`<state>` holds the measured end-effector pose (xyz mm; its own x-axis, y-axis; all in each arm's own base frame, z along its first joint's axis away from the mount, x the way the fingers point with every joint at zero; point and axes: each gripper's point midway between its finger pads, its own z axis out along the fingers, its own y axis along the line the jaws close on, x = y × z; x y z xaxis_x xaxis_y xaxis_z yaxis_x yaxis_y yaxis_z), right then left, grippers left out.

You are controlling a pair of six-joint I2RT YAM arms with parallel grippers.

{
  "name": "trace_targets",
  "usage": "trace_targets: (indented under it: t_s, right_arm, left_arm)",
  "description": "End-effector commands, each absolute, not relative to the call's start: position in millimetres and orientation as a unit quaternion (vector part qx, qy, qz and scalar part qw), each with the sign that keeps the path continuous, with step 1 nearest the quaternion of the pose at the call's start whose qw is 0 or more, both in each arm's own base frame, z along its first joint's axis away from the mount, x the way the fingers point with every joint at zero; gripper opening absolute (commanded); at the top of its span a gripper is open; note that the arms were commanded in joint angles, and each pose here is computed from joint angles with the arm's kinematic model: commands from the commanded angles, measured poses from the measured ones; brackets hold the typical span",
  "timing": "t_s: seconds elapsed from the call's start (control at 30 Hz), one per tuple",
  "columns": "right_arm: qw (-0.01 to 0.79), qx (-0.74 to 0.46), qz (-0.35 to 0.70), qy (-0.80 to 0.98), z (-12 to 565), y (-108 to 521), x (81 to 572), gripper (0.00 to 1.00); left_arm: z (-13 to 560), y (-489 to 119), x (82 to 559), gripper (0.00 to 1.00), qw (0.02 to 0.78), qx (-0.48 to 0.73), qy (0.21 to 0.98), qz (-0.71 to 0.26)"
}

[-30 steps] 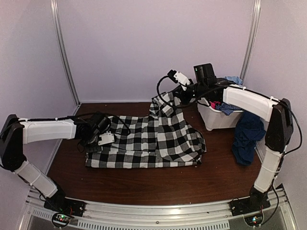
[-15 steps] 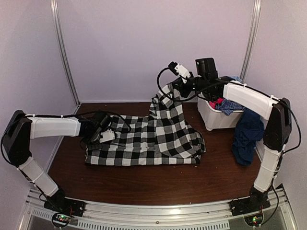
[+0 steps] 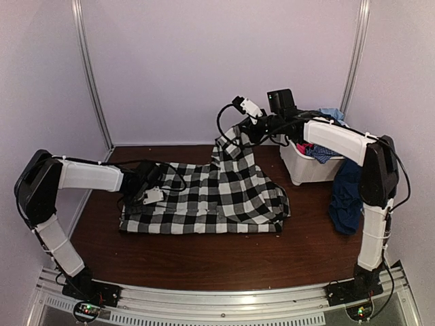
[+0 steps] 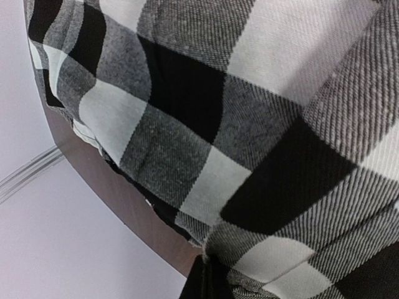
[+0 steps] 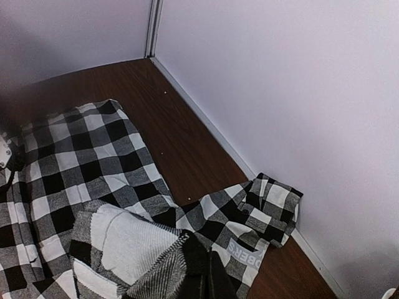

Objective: Fold and stack the mixed laundry pile
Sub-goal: Fold the flattened shirt at the center of the board.

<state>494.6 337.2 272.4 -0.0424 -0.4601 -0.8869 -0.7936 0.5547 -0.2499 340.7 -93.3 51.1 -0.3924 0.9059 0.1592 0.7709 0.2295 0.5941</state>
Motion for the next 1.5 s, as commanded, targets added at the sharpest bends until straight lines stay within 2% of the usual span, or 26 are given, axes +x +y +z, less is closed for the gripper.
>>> trace_targets:
  t_s: [0.0,0.43,0.47,0.57,0.77,0.97,1.17,1.27,1.47]
  right_arm:
    - [0.54,-0.431,0.155,0.706,273.8,337.0,509.8,0.0]
    - [0.52,-0.418,0.146,0.731,234.4,339.4,531.1,0.0]
    - [0.518,-0.415,0.148,0.733,236.0,339.4,530.8,0.0]
    - [0.515,-0.399,0.162,0.741,244.8,340.2,530.1,0.0]
    - [0.486,-0.375,0.206,0.762,240.1,349.4,530.1,0.0]
    - [0.442,-0.349,0.262,0.784,220.1,363.5,526.9,0.0]
    - [0.382,-0.288,0.311,0.821,211.6,365.2,510.7,0.0]
    - [0.343,-0.264,0.366,0.824,196.8,381.6,485.8,0.0]
    - [0.291,-0.223,0.419,0.831,168.5,420.0,455.1,0.0]
  left_arm:
    - [50.9,-92.6,356.9,0.0,0.117,0.53,0.778,0.317]
    - [33.8,-85.7,365.2,0.02,0.101,0.514,0.786,0.328]
    - [39.5,-85.9,369.3,0.08,0.11,0.503,0.79,0.333]
    - [75.9,-89.9,387.5,0.37,0.171,0.452,0.806,0.341]
    - [164.0,-95.4,405.2,0.73,0.322,0.353,0.818,0.322]
    - [208.6,-78.5,406.7,0.8,0.383,0.229,0.852,0.274]
    - [241.6,-66.4,405.7,0.83,0.426,0.075,0.896,0.096]
    - [237.4,-81.3,400.4,0.9,0.426,0.063,0.902,0.029]
    - [225.5,-110.4,391.3,0.97,0.405,0.041,0.905,-0.121]
